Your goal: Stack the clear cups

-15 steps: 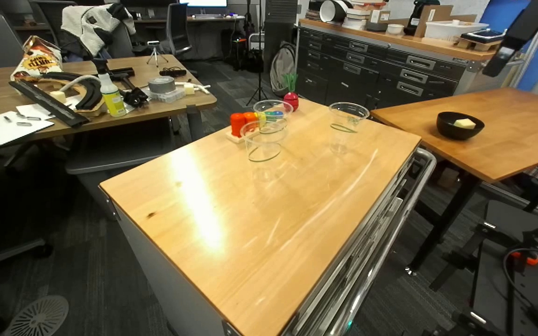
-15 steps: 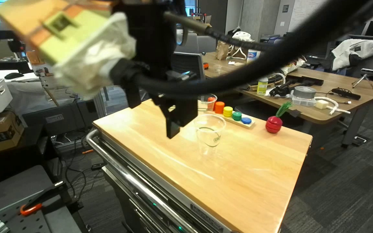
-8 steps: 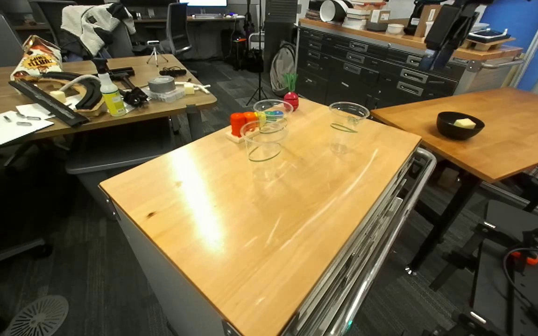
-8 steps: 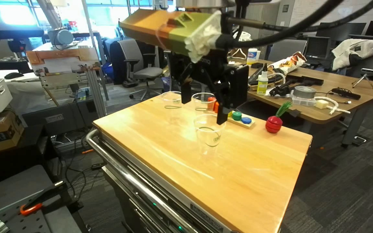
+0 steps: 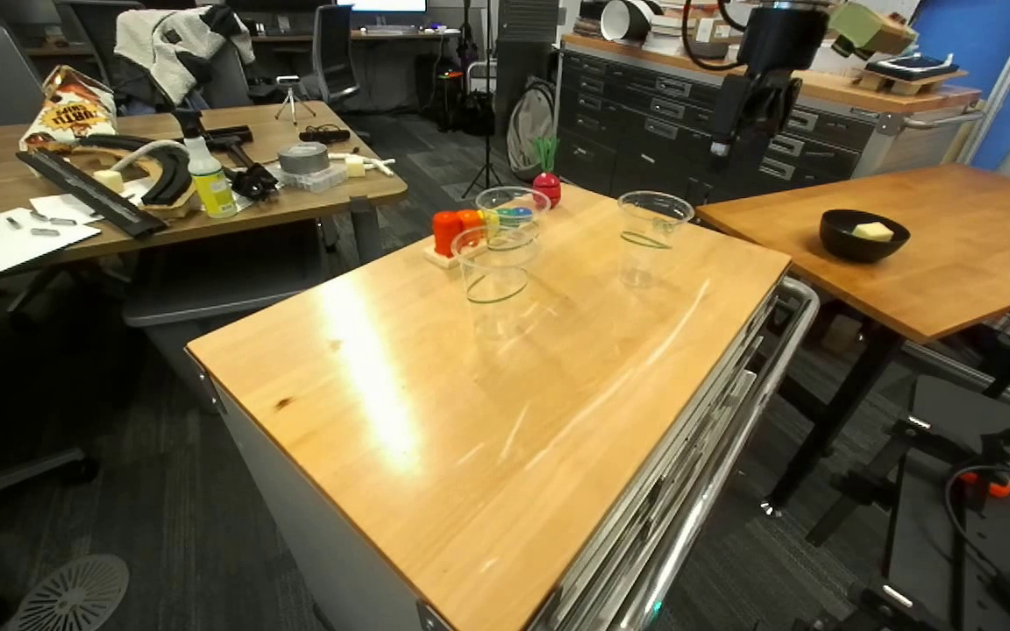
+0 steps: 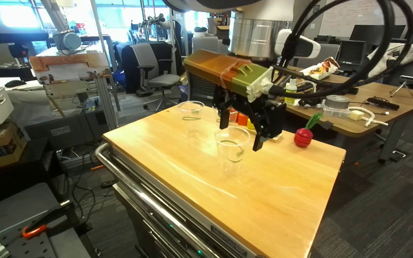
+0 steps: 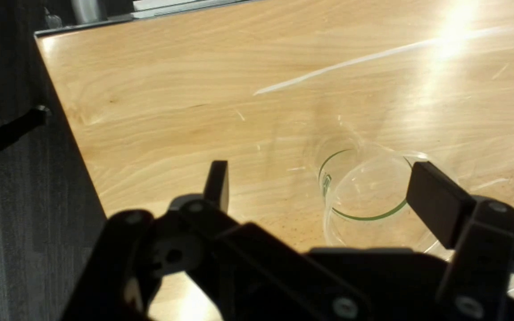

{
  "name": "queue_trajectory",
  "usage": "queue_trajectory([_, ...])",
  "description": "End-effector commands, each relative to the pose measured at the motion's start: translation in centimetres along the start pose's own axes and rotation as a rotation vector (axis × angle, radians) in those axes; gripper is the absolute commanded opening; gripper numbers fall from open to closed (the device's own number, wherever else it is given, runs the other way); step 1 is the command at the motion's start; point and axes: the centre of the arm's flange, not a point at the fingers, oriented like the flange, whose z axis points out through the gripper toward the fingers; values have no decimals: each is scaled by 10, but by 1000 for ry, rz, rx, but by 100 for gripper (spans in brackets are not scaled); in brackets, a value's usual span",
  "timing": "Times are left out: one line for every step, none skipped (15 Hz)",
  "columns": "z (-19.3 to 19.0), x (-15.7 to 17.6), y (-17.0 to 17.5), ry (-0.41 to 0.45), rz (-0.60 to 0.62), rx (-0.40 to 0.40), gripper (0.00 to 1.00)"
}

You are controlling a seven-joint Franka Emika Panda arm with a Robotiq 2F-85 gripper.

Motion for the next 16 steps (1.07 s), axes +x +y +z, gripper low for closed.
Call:
queue_trajectory([6, 36, -5, -27, -10, 53, 100])
queue_trajectory([11, 39, -8, -37, -10, 60, 100])
queue_trajectory([17, 42, -9, -48, -12, 60, 100])
queue_trajectory([23, 43, -10, -62, -16, 64, 100])
queue_trajectory([30, 44, -10, -73, -18, 66, 100])
queue_trajectory([36, 46, -10, -84, -18, 73, 100])
queue_trajectory([43, 47, -8, -97, -19, 80, 100])
queue_trajectory([48, 48, -8, -106, -22, 91, 100])
queue_trajectory([54, 49, -8, -110, -23, 96, 100])
queue_trajectory([57, 49, -8, -114, -21, 107, 83])
queue_trajectory([60, 50, -9, -110, -21, 113, 73])
queue_trajectory([62, 51, -10, -105, -19, 121, 66])
queue_trajectory([62, 52, -11, -98, -15, 126, 56])
queue_trajectory([63, 52, -12, -96, -12, 131, 49])
queue_trajectory([61, 52, -14, -83, -4, 132, 41])
queue_trajectory([59, 52, -16, -76, -3, 124, 34])
